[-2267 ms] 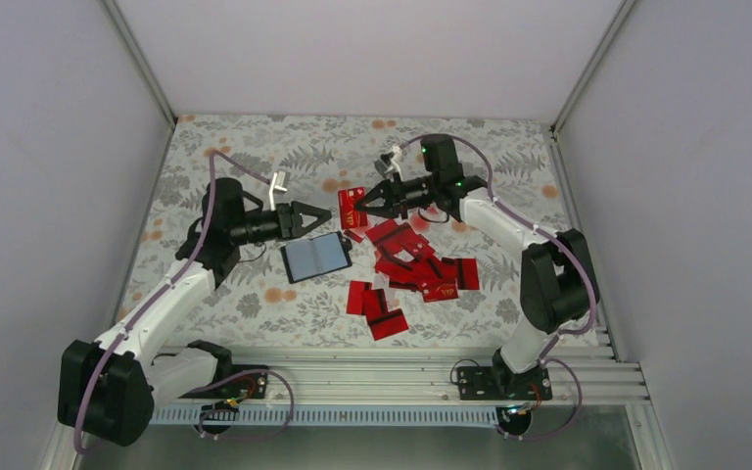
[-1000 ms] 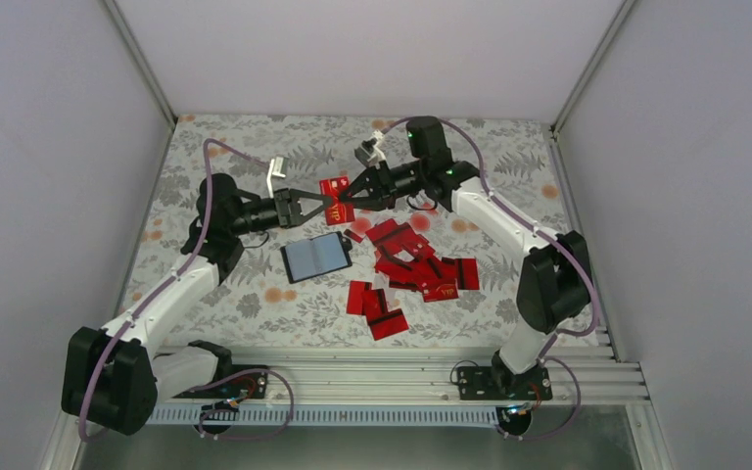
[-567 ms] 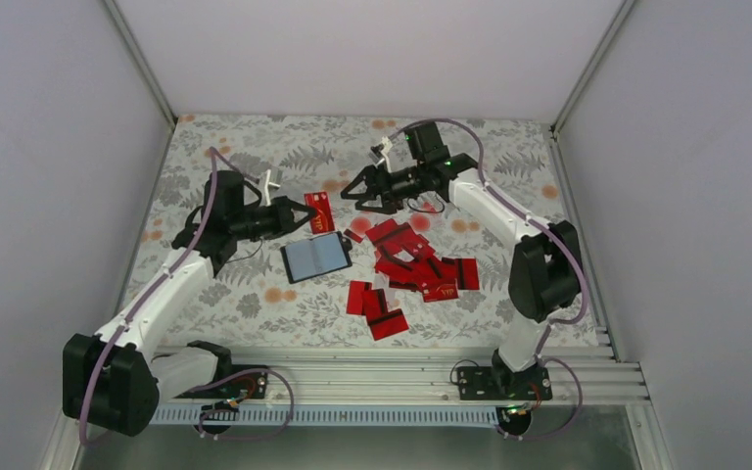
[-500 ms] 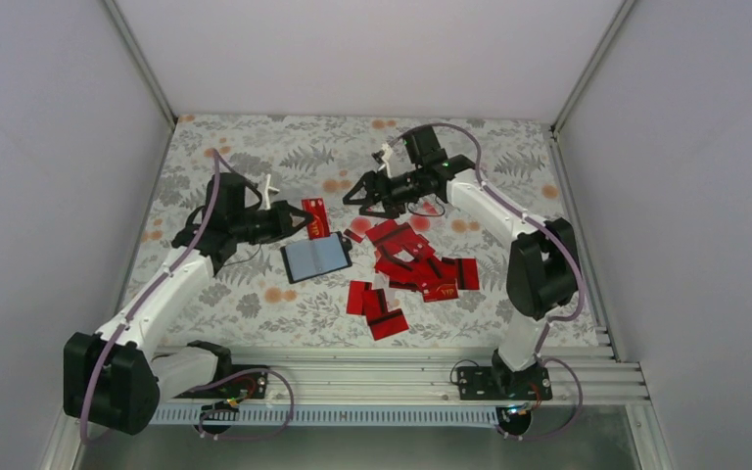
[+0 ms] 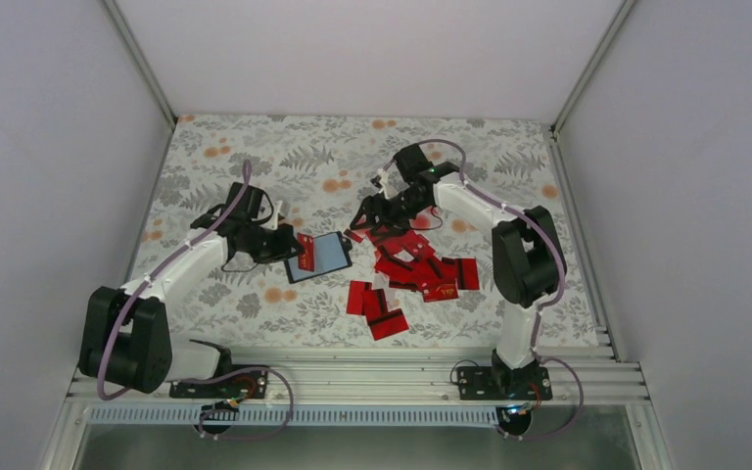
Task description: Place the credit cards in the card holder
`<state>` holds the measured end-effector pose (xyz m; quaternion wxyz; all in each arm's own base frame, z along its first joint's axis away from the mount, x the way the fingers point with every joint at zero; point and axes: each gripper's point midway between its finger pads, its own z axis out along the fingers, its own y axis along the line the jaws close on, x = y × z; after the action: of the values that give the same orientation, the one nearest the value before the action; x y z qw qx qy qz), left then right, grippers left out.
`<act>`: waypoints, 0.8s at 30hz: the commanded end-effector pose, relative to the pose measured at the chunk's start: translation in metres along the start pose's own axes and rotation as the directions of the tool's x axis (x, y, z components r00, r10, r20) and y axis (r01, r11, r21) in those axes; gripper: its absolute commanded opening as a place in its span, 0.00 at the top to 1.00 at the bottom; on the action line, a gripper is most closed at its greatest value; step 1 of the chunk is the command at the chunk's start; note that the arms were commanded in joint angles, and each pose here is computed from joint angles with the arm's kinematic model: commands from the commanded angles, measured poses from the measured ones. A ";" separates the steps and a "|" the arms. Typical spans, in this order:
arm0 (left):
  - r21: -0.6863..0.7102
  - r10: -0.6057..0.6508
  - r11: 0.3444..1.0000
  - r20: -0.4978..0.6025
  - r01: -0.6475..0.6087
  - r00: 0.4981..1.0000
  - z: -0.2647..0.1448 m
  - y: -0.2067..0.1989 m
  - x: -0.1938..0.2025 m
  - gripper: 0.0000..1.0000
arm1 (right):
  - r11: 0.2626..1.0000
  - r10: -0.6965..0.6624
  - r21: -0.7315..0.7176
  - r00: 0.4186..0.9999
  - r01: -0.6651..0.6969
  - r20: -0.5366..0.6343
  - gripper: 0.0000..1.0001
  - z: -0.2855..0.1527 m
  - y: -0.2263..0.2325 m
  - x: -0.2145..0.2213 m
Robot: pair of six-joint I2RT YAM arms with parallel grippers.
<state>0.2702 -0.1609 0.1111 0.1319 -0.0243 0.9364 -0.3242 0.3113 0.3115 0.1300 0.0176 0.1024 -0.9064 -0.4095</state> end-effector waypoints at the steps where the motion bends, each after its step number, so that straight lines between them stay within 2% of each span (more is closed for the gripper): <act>1: -0.036 -0.006 0.999 -0.017 0.005 1.000 0.003 0.012 0.005 0.98 | 0.996 -0.071 -0.047 0.997 0.070 -0.029 0.29 0.005 0.010 0.000; 5: 0.004 -0.045 0.999 0.018 0.045 0.999 0.008 0.015 0.006 0.98 | 0.992 -0.095 -0.092 0.994 0.091 -0.047 0.29 0.011 0.012 0.003; 14: 0.094 -0.070 0.993 0.063 0.064 0.996 0.026 0.028 0.017 0.98 | 0.993 -0.116 -0.033 0.993 0.115 -0.023 0.30 0.018 -0.004 -0.005; 24: 0.123 -0.074 0.990 0.088 0.063 0.993 0.033 0.033 0.019 0.98 | 0.992 -0.123 -0.020 0.992 0.122 -0.026 0.30 0.026 -0.015 -0.002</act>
<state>0.2535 -0.1541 0.0578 0.1440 -0.0691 0.9170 -0.3654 0.3119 0.3176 0.1064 0.0186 0.1430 -0.8963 -0.4193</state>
